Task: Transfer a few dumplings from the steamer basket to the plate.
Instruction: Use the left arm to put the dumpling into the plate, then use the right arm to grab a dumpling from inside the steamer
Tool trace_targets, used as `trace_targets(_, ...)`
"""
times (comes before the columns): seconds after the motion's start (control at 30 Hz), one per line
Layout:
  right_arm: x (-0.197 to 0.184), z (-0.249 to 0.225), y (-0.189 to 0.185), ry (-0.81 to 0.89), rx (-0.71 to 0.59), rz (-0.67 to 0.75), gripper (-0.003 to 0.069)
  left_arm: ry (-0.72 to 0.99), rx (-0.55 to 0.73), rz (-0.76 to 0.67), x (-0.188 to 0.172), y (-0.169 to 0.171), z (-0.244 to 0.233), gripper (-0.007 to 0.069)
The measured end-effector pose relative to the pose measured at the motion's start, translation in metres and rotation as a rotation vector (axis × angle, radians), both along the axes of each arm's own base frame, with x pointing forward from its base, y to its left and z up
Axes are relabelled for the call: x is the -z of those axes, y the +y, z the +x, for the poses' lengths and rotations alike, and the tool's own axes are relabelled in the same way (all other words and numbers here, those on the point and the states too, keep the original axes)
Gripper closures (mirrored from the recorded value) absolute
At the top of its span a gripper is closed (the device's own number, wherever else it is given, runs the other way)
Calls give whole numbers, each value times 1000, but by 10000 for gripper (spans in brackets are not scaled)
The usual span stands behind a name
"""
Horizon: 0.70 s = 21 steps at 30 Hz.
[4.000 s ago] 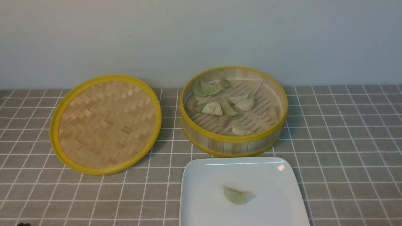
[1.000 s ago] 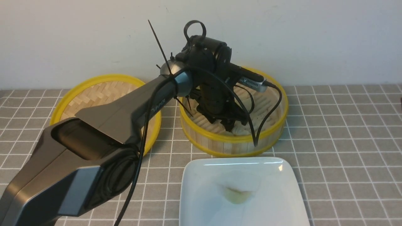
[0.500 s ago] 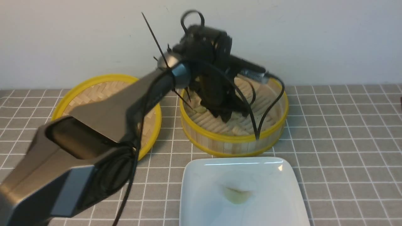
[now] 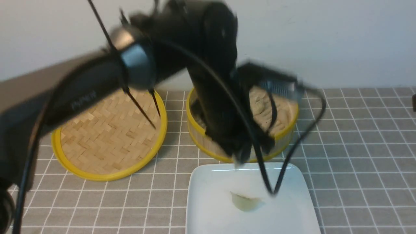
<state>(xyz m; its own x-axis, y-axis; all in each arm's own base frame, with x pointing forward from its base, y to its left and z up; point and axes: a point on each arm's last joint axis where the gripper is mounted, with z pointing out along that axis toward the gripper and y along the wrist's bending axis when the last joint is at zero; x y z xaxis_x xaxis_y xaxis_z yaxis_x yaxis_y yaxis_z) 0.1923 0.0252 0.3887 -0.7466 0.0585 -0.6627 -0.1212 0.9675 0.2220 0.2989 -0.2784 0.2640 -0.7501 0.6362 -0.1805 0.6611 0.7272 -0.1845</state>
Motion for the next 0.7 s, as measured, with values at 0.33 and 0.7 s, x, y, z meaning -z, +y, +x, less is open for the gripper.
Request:
trace_targets(0.33,-2,4,0,-45,-19,-13,659,117,-14,135,61,-4,-3,408)
trace_targets(0.7,-1,65,17,-17,-102,77,657,-38,-19,162,24,16,3,417)
